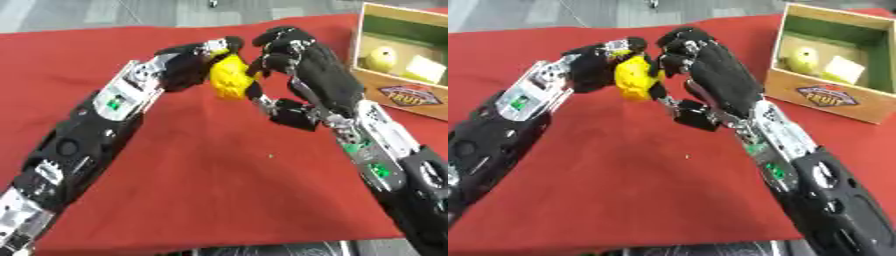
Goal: Pick up the objects with one hand, pass them to the other hand, and then place them into the box on the other side of the table.
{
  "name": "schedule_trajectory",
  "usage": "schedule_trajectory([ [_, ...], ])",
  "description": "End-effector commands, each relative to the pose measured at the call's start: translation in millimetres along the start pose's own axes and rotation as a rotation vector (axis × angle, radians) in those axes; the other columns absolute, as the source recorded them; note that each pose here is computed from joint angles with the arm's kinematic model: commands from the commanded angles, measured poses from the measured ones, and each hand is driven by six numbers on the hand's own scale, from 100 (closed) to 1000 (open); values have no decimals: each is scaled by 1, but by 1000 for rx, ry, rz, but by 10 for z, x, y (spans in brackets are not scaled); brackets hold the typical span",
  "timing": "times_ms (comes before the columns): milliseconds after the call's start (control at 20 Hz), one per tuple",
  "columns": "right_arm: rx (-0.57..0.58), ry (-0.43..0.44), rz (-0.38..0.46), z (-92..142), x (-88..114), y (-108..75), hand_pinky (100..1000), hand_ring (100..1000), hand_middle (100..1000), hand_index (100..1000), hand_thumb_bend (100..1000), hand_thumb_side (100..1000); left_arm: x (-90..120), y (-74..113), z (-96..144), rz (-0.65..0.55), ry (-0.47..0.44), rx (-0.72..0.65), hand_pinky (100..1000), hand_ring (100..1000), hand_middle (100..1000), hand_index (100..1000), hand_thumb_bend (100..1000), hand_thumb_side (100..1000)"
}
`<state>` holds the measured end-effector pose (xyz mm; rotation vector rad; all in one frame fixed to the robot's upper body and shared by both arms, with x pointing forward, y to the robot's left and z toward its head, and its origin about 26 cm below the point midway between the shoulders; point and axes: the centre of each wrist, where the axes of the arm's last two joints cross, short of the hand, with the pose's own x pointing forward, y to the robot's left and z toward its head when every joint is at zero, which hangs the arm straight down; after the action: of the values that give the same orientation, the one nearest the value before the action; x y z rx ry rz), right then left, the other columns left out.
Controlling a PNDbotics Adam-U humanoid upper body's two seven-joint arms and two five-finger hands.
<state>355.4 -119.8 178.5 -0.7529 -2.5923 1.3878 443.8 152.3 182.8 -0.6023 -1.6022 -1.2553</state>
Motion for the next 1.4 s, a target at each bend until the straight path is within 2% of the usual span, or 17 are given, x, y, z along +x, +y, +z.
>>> schedule_trajectory([
  [50, -22, 17, 11, -5, -66, -58, 798, 743, 361, 280, 100, 100, 89, 128, 96, -15, -4, 43, 729, 512, 501, 675, 226, 1000],
  [450, -22, 135, -13, 127, -211, -32, 790, 756, 346, 269, 100, 100, 135, 304, 270, -61, 11, 115, 730, 514, 502, 678, 202, 1000],
  [650, -25, 238, 13, 272, -385, -92, 787, 760, 344, 266, 100, 100, 247, 456, 480, -113, -9, 171, 732, 515, 504, 680, 178, 1000],
  [800, -31, 330, 64, 433, -573, -191, 785, 756, 344, 265, 100, 100, 363, 560, 674, -158, -35, 216, 734, 518, 507, 685, 161, 1000],
  [1100, -51, 562, 236, 900, -1093, -534, 780, 750, 341, 263, 100, 100, 617, 694, 1175, -244, -114, 344, 736, 520, 509, 688, 142, 944],
  [1350, -48, 800, 380, 1369, -1560, -1016, 774, 758, 336, 268, 100, 100, 650, 622, 1453, -212, -158, 429, 736, 521, 509, 687, 142, 917],
  [1400, -35, 846, 402, 1454, -1632, -1111, 793, 776, 385, 375, 100, 100, 642, 596, 1484, -202, -162, 440, 736, 521, 510, 688, 142, 912],
])
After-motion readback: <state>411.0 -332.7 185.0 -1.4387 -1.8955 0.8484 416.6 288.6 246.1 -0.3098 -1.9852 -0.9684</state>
